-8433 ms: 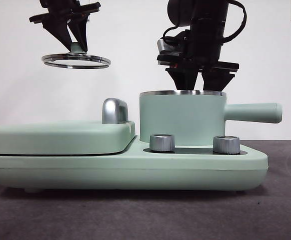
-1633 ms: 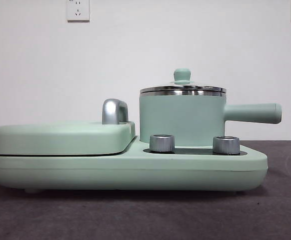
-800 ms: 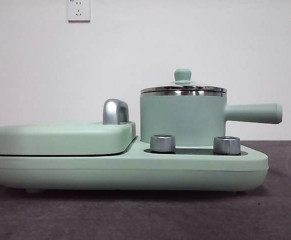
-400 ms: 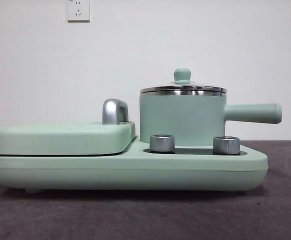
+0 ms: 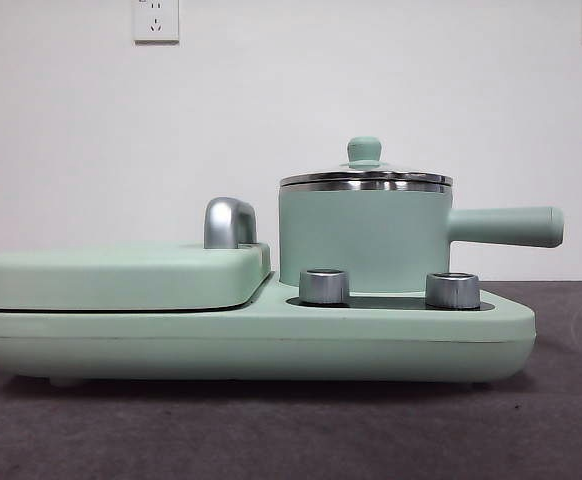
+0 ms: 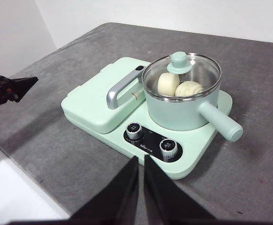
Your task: Put the buns in a small steamer
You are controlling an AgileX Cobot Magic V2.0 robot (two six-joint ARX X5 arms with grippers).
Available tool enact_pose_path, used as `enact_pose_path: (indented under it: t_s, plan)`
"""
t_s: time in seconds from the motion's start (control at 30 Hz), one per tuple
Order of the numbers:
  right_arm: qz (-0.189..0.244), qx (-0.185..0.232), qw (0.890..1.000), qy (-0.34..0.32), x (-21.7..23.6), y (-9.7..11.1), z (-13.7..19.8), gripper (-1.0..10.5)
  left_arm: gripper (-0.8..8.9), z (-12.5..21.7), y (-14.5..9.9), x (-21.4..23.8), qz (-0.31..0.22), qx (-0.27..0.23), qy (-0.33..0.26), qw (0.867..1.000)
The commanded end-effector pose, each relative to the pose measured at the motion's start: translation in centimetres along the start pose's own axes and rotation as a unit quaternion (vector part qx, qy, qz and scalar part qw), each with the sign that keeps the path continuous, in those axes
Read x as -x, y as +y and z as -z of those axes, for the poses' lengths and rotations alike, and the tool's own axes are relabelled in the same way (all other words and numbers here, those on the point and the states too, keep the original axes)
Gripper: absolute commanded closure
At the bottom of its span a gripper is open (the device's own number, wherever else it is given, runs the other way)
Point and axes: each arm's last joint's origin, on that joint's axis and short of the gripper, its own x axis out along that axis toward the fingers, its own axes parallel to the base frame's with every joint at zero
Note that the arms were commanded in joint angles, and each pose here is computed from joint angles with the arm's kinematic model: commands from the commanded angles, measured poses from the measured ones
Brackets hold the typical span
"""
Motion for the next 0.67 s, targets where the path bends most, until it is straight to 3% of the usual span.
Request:
enact_pose_path:
  t_s: [0.03,0.67]
  plan:
    - [-0.004,0.004,1.000,-0.006,0.08,0.05,-0.24,9.3,7.93,1.03,0.32,-0.14,-0.029,-0.007,0.027,0.999]
    - [-0.004,0.004,1.000,-0.006,0.08,0.05,-0.24,9.3,7.93,1.00,0.34,-0.14,-0.034,-0.013,0.026,0.999]
